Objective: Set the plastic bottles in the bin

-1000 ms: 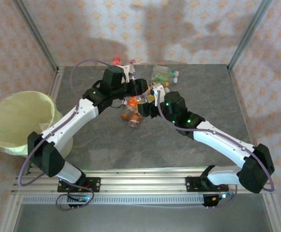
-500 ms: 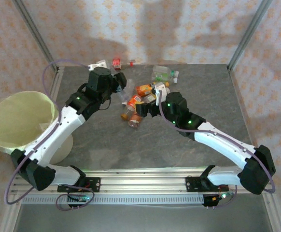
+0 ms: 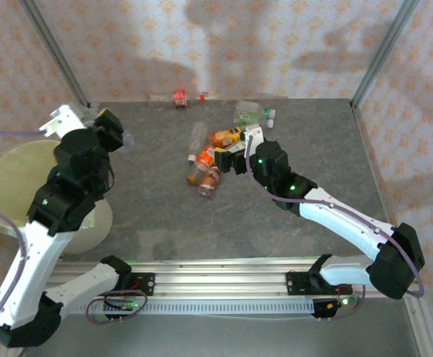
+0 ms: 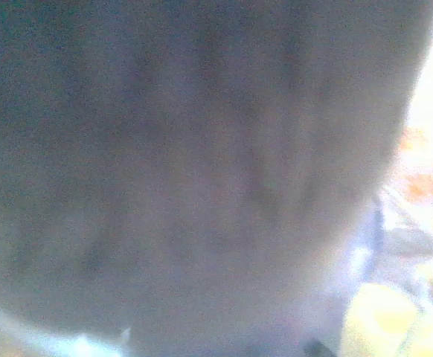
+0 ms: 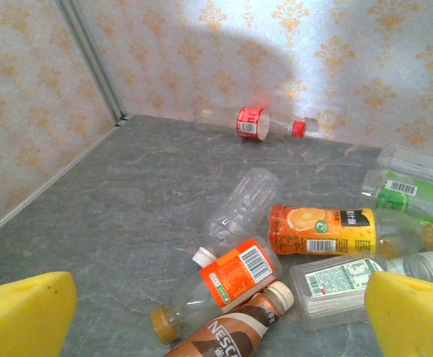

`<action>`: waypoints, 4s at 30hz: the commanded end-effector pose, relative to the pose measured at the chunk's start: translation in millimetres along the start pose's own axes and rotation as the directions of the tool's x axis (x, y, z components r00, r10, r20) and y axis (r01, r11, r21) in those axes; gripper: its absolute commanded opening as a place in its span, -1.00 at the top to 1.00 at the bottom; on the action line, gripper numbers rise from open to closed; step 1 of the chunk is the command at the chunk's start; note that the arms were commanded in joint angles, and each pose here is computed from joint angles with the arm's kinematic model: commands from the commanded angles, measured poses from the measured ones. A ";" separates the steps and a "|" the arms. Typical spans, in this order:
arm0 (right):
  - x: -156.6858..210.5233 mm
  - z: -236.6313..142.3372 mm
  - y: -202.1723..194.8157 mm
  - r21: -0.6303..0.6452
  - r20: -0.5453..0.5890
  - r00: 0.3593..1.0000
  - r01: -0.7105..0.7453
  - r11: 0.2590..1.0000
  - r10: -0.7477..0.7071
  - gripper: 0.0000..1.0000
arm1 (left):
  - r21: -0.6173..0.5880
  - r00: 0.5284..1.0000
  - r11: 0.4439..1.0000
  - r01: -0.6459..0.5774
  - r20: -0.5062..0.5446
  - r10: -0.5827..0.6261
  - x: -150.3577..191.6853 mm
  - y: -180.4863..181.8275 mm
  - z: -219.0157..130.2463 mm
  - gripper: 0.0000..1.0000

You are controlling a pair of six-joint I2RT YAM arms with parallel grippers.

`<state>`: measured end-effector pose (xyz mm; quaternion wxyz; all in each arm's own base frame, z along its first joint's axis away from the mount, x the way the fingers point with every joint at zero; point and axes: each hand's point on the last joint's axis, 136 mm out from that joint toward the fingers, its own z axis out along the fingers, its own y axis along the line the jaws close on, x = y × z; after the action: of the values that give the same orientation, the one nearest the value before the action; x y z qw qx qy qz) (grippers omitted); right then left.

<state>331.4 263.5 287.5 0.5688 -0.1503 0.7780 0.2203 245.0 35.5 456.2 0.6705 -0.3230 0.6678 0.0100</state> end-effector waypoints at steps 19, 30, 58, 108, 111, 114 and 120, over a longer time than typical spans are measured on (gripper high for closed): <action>-14.1 6.3 -5.4 0.045 0.008 0.999 -0.046 0.998 0.045 -1.00 | -0.623 0.999 0.780 -0.053 -0.027 0.046 -4.1 173.5 21.8 -0.19; -14.5 7.5 -4.5 0.035 0.023 0.998 -0.066 0.997 0.066 -1.00 | -0.554 0.948 0.832 -0.002 -0.266 -0.175 39.4 189.5 59.7 -0.21; -2.4 16.5 -27.1 0.128 -0.017 0.987 -0.157 0.979 0.160 -1.00 | -0.362 0.886 0.910 0.200 -0.329 -0.326 43.0 137.4 77.7 -0.89; 20.9 -48.0 -163.7 0.567 0.129 0.895 -0.420 0.708 0.427 -1.00 | 0.470 0.347 0.831 -0.297 -0.758 0.552 393.6 -171.4 197.2 -0.91; 23.7 -49.1 -164.2 0.572 0.126 0.893 -0.421 0.704 0.432 -0.99 | 0.453 0.353 0.853 -0.258 -0.778 0.520 411.7 -172.2 212.5 -0.86; 28.1 -50.1 -165.4 0.583 0.118 0.895 -0.413 0.700 0.430 -0.99 | 0.450 0.337 0.867 -0.213 -0.799 0.497 429.6 -171.0 220.4 -0.84; 25.1 -61.8 -166.7 0.584 0.140 0.895 -0.421 0.695 0.424 -0.99 | 0.397 0.302 0.890 -0.224 -0.840 0.450 451.7 -148.4 233.7 -0.75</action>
<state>360.9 101.0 252.5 0.5163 0.2055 0.8248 0.1041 570.2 -173.8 85.9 0.2113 -0.0443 0.9716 -0.0969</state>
